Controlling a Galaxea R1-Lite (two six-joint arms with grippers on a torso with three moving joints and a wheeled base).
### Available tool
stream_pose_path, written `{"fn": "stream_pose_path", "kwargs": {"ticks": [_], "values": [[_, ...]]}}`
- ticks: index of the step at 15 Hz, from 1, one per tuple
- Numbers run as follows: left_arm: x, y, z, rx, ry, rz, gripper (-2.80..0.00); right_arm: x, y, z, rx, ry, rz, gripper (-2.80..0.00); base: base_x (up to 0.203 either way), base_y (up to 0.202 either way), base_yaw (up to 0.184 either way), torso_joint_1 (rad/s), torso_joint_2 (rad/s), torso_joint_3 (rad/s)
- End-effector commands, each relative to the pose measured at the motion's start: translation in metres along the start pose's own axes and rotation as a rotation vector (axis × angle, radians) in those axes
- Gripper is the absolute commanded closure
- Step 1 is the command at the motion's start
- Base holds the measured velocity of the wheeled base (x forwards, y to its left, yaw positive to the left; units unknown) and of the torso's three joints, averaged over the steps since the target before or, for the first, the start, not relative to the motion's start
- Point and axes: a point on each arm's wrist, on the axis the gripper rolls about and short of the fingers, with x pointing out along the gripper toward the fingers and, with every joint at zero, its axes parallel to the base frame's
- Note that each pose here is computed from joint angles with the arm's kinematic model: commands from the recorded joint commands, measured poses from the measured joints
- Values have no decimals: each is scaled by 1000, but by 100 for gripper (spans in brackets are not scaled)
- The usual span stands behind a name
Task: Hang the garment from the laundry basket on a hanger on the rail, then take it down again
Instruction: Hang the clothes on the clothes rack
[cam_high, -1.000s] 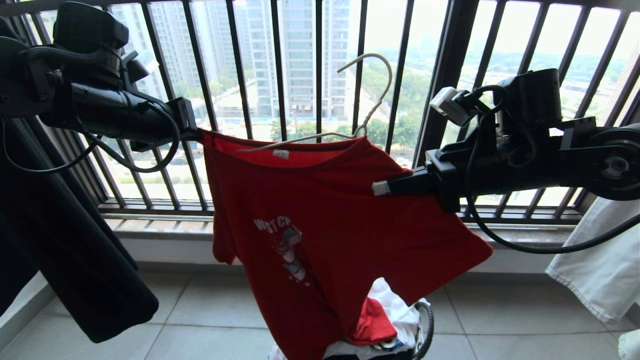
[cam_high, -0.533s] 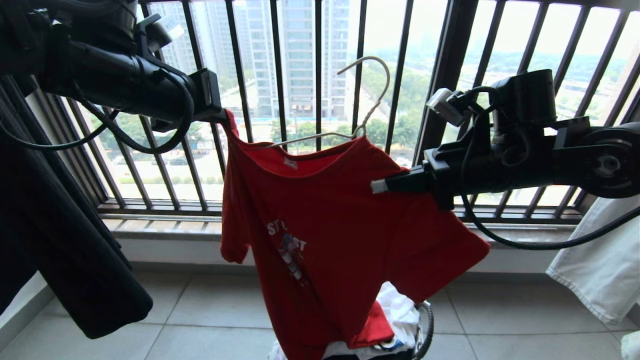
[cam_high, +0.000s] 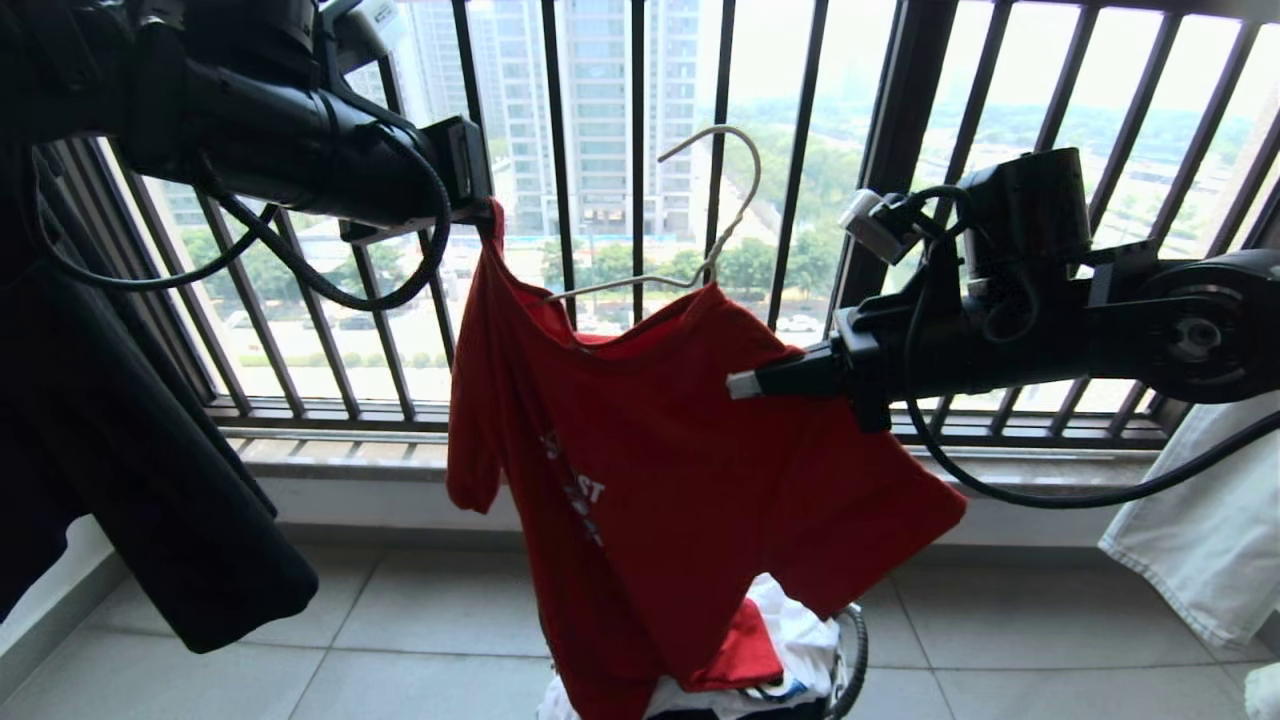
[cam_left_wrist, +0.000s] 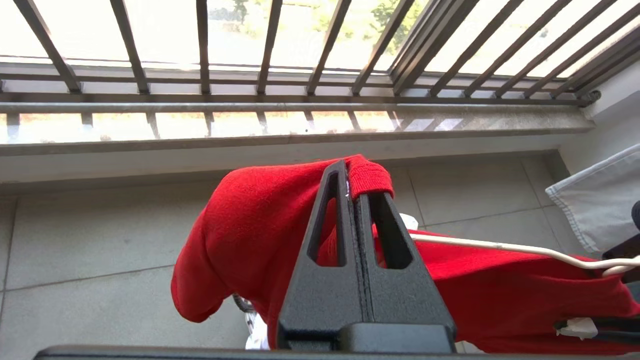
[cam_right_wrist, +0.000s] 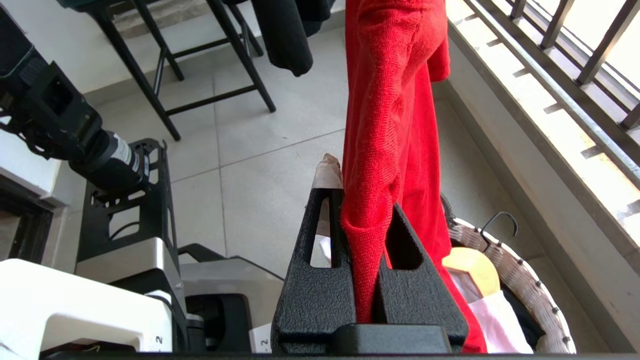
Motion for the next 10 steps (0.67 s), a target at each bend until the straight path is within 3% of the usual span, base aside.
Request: {"fn": "stream_pose_path", "kwargs": {"ticks": [1,7,10], "values": [[-1,-12,-4,12,14,-36,0,3,1,-1,1,4,13,0,0,0,0,0,0,0],[13,-56,-27,45,87,-154,0,8,6,-2,14,10,40,0,0,0,0,0,0,0],[1,-74,-28,49,67,-210,0,8,5,0,12,2,35,0,0,0,0,0,0,0]]}}
